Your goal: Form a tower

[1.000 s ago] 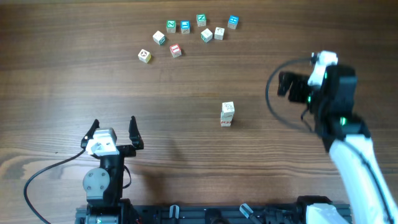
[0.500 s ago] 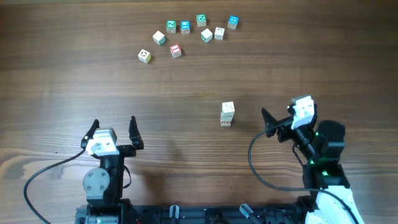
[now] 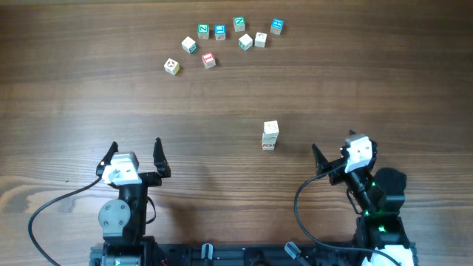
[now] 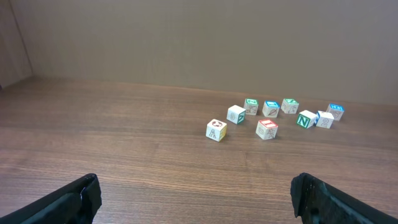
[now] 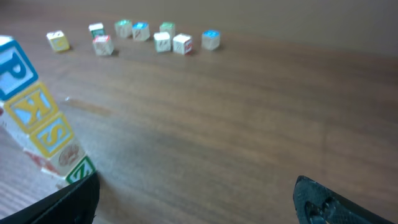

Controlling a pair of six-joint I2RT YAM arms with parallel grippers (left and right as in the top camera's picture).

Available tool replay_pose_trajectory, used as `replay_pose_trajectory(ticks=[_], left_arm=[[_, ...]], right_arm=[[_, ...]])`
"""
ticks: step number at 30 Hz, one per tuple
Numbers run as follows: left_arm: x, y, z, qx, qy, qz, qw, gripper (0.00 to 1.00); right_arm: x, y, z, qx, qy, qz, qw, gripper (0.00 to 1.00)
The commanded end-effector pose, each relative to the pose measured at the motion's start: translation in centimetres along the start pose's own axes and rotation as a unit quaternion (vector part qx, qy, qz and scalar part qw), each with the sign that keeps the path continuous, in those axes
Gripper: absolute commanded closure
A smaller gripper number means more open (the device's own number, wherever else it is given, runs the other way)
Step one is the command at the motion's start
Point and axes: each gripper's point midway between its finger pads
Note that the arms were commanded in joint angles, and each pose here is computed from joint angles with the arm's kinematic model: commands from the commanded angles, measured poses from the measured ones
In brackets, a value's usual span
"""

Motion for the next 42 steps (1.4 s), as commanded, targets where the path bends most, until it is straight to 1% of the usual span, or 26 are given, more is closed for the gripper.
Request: replay_pose_trajectory(ticks=[1, 6, 9, 15, 20, 42], left_arm=[[0.4, 0.0, -0.1, -0.004, 0.009, -0.009, 1.0, 0.0], [0.4, 0.0, -0.1, -0.004, 0.009, -0.009, 1.0, 0.0], [0.4, 0.0, -0.1, -0.004, 0.009, -0.009, 1.0, 0.0], [0.4, 0.0, -0.1, -0.004, 0.009, -0.009, 1.0, 0.0], [0.4, 0.0, -0.1, -0.004, 0.009, -0.009, 1.0, 0.0], [0.4, 0.0, -0.1, -0.004, 0.009, -0.008, 1.0, 0.0]], right_arm=[[-1.5, -0.5, -1.1, -0.018, 0.015, 0.047, 0.999, 0.0], [-2.3, -1.5, -3.8, -0.065, 0.001, 0.088, 0.994, 0.0], [-2.2, -2.3, -5.0, -0.091, 0.002, 0.093, 0.992, 0.0], [-1.7, -3.1, -3.7, -0.071, 0.01, 0.09, 0.993, 0.0], [-2.9, -4.6, -5.6, -0.116, -0.008, 0.123, 0.986, 0.0], [-3.8, -4.8, -5.3, -0.114, 0.006, 0.131, 0.985, 0.0]])
Point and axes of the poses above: each gripper's point midway between its finger pads, its own y axis out along the fingers, its own x axis along the line the jaws close on, z = x × y, and after that the axes turned 15 degrees about -y, right-handed
